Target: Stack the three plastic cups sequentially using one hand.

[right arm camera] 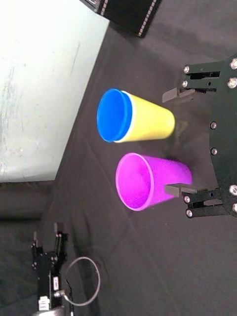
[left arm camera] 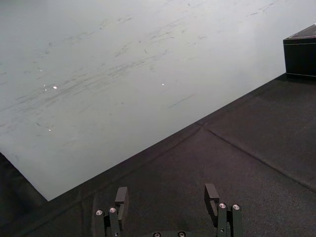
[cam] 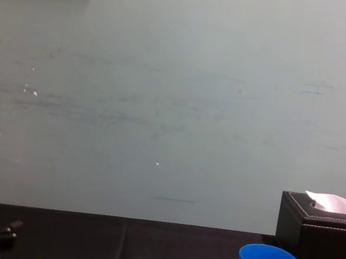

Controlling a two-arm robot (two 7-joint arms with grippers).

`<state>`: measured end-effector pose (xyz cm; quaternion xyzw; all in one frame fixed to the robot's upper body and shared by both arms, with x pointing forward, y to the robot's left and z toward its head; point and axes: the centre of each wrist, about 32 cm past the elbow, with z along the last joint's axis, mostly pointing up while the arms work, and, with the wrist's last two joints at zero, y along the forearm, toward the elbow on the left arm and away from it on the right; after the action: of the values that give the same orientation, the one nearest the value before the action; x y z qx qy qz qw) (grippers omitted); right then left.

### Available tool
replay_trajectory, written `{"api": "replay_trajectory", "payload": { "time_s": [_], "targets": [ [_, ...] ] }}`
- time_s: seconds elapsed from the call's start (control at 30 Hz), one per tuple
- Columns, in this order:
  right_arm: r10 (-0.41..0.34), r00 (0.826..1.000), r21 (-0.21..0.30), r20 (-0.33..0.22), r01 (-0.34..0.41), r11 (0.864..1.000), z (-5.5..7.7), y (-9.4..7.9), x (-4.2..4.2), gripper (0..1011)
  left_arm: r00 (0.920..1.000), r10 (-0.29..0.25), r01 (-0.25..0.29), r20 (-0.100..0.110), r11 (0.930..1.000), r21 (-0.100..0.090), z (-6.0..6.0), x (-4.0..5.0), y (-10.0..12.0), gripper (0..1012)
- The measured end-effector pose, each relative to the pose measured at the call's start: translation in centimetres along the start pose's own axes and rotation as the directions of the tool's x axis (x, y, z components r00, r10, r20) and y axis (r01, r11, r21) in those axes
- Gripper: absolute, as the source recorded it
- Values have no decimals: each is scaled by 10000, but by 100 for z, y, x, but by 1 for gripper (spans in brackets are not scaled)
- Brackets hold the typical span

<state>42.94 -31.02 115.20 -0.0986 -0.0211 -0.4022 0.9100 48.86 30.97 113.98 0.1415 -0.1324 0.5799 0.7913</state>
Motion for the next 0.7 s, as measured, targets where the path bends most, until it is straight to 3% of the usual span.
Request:
{"api": "replay_trajectory", "payload": {
  "time_s": [0.4,0.7],
  "targets": [
    [464,9988,148,-144,-462,9988,-194,30,-257,1004,10000,0,0,1,10000,-1,0,0,0,1011],
    [577,9980,307,-239,-570,9979,-247,132,-342,1004,10000,0,0,0,10000,0,0,0,0,1011]
  ]
}}
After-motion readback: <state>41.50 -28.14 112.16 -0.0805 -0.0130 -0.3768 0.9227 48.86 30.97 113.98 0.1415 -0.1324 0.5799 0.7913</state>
